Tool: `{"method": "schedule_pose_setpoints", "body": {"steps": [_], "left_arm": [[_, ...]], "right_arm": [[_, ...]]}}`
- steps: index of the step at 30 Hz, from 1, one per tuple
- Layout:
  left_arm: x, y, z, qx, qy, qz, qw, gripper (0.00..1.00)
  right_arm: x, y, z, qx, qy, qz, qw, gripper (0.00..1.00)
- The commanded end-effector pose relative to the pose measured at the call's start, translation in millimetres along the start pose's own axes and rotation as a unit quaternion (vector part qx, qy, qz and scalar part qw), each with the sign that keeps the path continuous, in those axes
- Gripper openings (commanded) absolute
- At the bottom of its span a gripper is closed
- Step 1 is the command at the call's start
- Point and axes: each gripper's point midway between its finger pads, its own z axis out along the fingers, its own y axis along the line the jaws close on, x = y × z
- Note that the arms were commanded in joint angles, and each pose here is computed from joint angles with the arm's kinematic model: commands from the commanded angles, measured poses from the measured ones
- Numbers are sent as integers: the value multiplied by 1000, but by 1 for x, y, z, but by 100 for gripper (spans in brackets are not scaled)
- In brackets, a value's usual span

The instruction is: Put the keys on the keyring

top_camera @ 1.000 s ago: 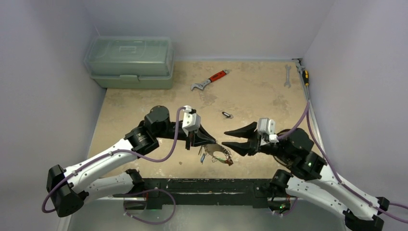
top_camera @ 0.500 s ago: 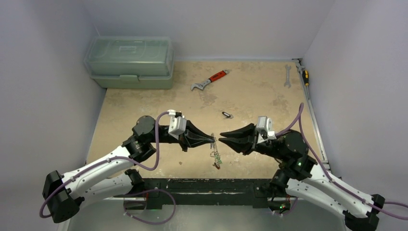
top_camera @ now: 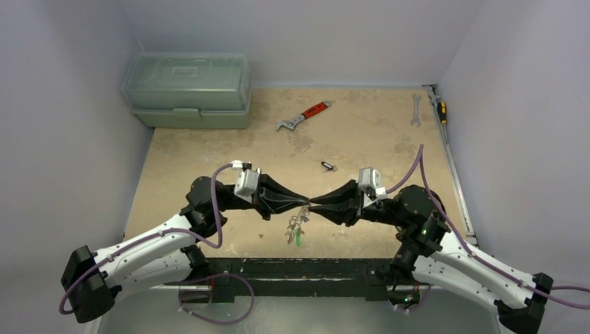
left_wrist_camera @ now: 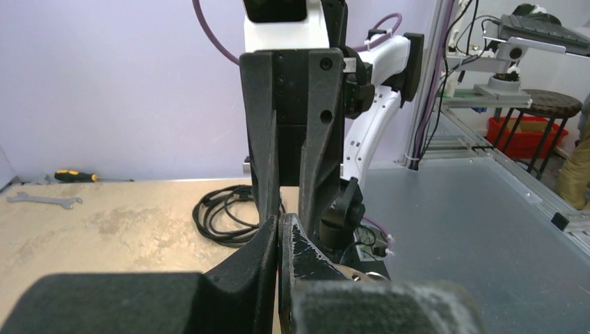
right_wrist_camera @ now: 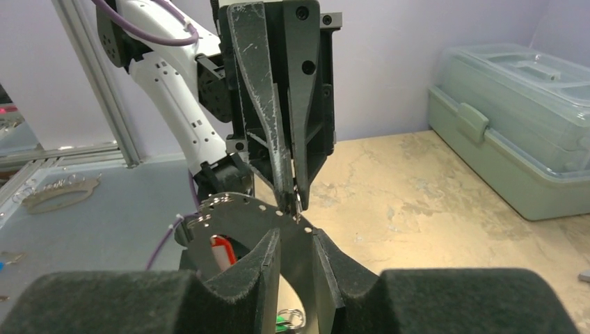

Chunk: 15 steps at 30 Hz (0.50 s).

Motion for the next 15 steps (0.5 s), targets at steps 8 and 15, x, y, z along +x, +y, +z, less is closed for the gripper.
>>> {"method": "schedule_pose_setpoints", "body": {"steps": [8,15], "left_arm": [[-32,0,1,-10,-73,23,997,0],[-45,-4,0,1,-124,10,992,0]], "right_arm": [[-31,8,-9,-2,-50,-3,999,30],[-39,7,-3,-5,-66,-2,998,28]]}}
